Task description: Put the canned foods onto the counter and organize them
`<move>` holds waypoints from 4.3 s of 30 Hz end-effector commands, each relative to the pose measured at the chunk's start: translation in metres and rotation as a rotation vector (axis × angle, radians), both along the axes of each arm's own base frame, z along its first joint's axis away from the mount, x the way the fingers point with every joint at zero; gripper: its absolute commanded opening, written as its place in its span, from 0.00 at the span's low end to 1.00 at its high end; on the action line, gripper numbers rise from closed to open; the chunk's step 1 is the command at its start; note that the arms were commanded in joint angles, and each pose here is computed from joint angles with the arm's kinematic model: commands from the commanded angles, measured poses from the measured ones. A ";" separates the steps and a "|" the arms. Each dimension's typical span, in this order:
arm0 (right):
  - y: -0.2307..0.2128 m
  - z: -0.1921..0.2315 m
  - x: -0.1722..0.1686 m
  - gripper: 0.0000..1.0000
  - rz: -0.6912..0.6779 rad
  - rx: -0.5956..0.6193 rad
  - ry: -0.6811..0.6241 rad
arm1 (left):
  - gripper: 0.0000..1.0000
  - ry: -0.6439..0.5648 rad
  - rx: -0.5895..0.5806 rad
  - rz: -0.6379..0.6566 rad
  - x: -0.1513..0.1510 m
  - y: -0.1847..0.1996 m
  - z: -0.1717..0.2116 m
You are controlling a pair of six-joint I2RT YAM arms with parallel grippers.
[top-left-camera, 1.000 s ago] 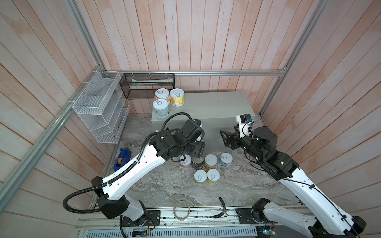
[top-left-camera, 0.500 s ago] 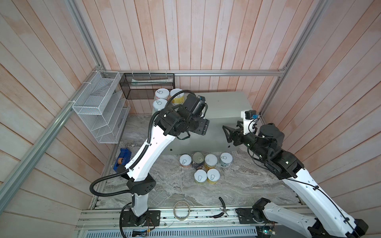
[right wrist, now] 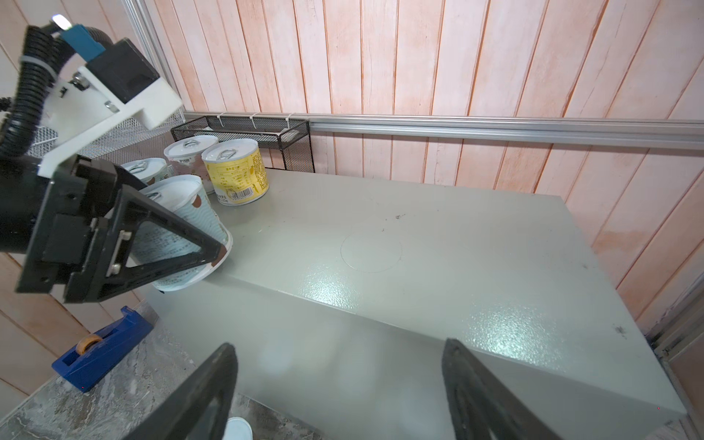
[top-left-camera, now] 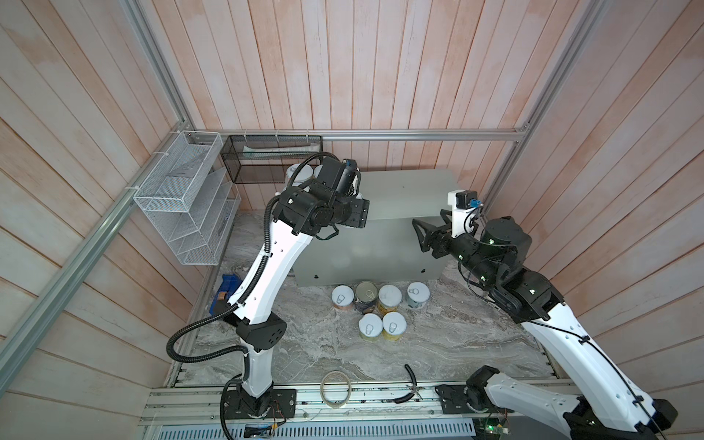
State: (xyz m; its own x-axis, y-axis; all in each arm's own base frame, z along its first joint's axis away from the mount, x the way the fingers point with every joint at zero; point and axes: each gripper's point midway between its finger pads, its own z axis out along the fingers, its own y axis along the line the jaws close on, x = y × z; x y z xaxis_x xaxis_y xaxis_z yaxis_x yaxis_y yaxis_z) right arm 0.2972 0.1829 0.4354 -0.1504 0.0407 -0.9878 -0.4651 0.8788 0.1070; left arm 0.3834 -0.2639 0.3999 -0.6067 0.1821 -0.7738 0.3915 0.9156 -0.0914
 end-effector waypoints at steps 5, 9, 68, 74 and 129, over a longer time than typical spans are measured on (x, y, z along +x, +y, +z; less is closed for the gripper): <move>0.004 0.023 0.001 0.83 0.025 0.037 -0.054 | 0.00 -0.118 -0.079 0.040 0.031 0.000 0.028; 0.009 0.022 0.004 0.83 0.039 0.032 -0.046 | 0.21 -0.120 -0.085 0.051 0.039 0.000 0.025; 0.127 -0.001 0.036 0.62 0.449 -0.119 -0.083 | 0.99 -0.180 -0.273 0.113 -0.134 0.092 -0.032; 0.149 -0.007 0.045 0.60 0.504 -0.127 -0.077 | 0.99 -0.103 -0.327 0.091 -0.145 0.087 -0.075; 0.191 0.008 0.074 0.71 0.461 -0.117 -0.090 | 1.00 0.001 -0.228 0.232 -0.129 0.093 -0.170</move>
State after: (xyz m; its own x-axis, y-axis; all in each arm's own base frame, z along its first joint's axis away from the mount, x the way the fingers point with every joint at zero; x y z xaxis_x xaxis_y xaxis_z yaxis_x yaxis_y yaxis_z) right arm 0.3824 0.3972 0.4068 -0.0728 -0.1644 -0.9837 -0.8570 0.5149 -0.0226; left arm 0.2519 -0.1815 0.2400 -0.6131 -0.1157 -0.7815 0.2404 0.9150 -0.3240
